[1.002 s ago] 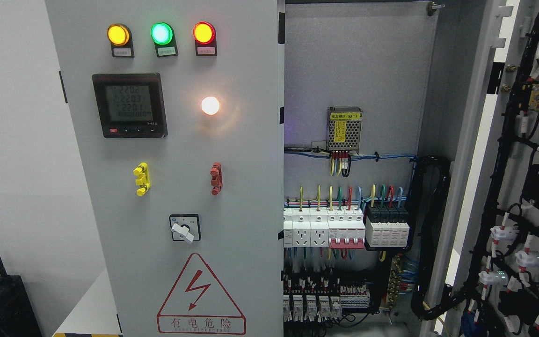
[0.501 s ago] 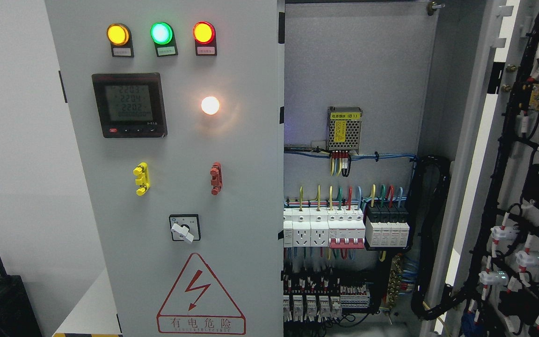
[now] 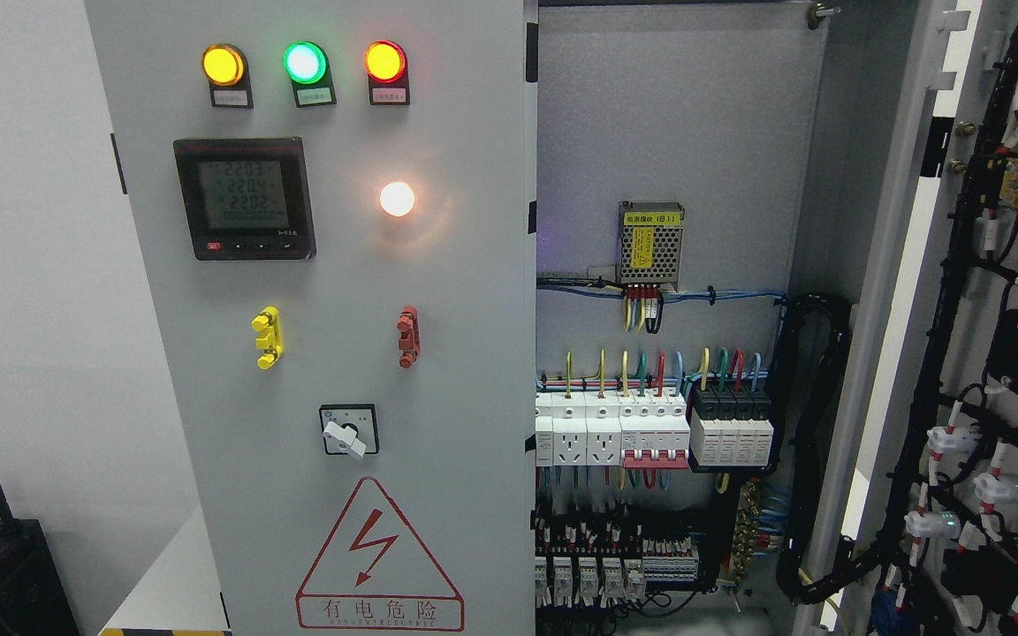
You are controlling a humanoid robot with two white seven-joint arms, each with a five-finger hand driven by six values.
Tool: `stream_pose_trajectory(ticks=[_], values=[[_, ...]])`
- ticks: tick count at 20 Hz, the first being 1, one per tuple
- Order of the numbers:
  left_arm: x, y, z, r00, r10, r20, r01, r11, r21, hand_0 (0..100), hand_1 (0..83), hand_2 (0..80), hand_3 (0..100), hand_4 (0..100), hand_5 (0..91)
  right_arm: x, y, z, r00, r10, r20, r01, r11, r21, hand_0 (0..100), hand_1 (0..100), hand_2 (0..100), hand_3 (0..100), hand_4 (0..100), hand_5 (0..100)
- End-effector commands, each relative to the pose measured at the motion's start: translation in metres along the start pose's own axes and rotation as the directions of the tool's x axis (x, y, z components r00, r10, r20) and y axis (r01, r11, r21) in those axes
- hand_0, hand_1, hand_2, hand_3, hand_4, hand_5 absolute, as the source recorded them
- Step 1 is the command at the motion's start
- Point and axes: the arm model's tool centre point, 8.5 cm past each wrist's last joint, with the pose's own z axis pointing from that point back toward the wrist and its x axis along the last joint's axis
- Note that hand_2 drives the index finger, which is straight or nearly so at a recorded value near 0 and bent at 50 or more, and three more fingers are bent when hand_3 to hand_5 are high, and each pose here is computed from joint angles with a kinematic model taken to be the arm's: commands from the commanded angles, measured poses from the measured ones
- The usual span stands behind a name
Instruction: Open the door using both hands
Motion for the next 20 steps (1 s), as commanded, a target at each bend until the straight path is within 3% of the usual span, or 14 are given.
stream_pose_trajectory(ticks=[1,4,8,12,20], values=[[0.025,-0.014,-0.004,0.999,0.007,0.047,-0.006,1.0,-0.021,0,0.0,0.0,0,4,0.0,0.058,-0.009,-0.045,0.975,0.047,0.218,-0.052,0.999,0.015,0,0,0,0,0,0],[0.025,-0.019,-0.005,0.999,0.01,0.047,-0.008,1.0,-0.029,0,0.0,0.0,0,4,0.0,0.074,-0.017,-0.064,0.951,0.073,0.301,-0.082,0.997,0.016,0,0,0,0,0,0],[0.023,-0.022,-0.005,0.999,0.013,0.042,-0.011,0.999,-0.035,0,0.0,0.0,0,4,0.0,0.086,-0.008,-0.087,0.932,0.059,0.358,-0.082,0.995,0.051,0,0,0,0,0,0],[0.025,-0.022,-0.005,0.999,0.012,0.046,-0.01,0.999,-0.035,0,0.0,0.0,0,4,0.0,0.108,-0.012,-0.128,0.896,0.077,0.437,-0.115,0.992,0.06,0,0,0,0,0,0],[0.025,-0.022,-0.005,0.999,0.012,0.046,-0.01,0.999,-0.036,0,0.0,0.0,0,4,0.0,0.137,-0.013,-0.174,0.867,0.086,0.491,-0.143,0.987,0.079,0,0,0,0,0,0]])
